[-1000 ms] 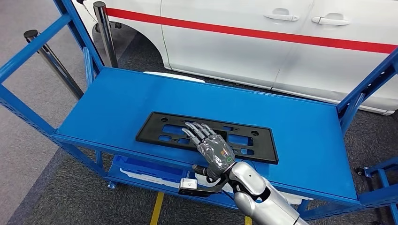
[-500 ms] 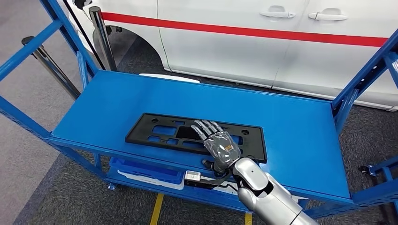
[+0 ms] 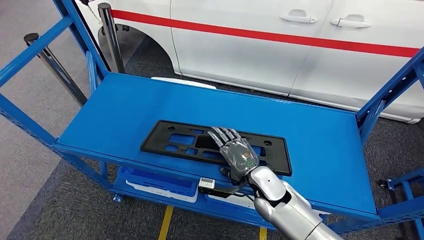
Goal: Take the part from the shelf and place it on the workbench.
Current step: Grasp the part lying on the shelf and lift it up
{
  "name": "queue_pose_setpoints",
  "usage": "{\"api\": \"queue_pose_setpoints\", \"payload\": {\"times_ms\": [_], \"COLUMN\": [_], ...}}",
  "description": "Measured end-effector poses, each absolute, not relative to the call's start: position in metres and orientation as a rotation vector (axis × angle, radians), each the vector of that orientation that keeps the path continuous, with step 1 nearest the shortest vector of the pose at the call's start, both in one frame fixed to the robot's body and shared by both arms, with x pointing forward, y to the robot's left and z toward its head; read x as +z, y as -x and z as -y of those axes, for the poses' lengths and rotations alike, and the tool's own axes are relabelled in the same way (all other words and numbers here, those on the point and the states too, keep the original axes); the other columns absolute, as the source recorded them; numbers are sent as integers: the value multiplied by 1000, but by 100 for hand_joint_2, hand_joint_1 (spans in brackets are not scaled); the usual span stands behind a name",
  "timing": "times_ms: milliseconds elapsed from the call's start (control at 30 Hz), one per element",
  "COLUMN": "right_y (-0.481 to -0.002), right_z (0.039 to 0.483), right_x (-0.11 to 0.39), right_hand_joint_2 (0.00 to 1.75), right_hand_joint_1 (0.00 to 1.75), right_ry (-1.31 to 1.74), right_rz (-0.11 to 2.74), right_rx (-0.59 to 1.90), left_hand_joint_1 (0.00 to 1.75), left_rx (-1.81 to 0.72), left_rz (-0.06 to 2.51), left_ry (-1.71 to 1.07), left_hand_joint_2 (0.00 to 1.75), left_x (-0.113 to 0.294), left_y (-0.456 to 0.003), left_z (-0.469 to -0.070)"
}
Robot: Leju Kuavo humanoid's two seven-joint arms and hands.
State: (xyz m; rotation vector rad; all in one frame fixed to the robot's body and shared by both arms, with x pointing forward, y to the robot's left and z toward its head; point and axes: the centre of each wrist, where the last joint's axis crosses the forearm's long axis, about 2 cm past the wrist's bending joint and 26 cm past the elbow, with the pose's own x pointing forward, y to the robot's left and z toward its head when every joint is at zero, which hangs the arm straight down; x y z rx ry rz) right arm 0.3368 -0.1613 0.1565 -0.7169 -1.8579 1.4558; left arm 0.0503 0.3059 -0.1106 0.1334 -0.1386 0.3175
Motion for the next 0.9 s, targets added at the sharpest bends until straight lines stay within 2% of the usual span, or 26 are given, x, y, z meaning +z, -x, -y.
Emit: {"api": "queue_pose_setpoints", "payload": {"times_ms": [367,400,433,500,533,600,900], "right_y": [-346,-346,-347,-348,-348,-348,-349], "right_z": [163,163,162,162,162,162,161], "right_x": [157,158,158,159,158,157,156], "right_hand_joint_2": [175,175,175,175,175,175,175], "right_hand_joint_1": [0,9,41,120,153,168,172], "right_ry": [710,710,711,710,709,705,703], "right_rz": [1795,1795,1794,1789,1784,1774,1765], "right_rx": [1516,1518,1521,1529,1534,1544,1564], "left_hand_joint_1": [0,0,0,0,0,0,0], "left_rx": [328,328,329,331,332,333,332], "left_rz": [140,140,140,141,141,139,162], "left_ry": [-131,-131,-130,-130,-130,-130,-136], "left_hand_joint_2": [0,0,0,0,0,0,0], "left_x": [-111,-111,-111,-111,-111,-111,-111], "left_y": [-51,-50,-50,-51,-51,-50,-49], "left_z": [-305,-305,-305,-305,-305,-305,-306]}}
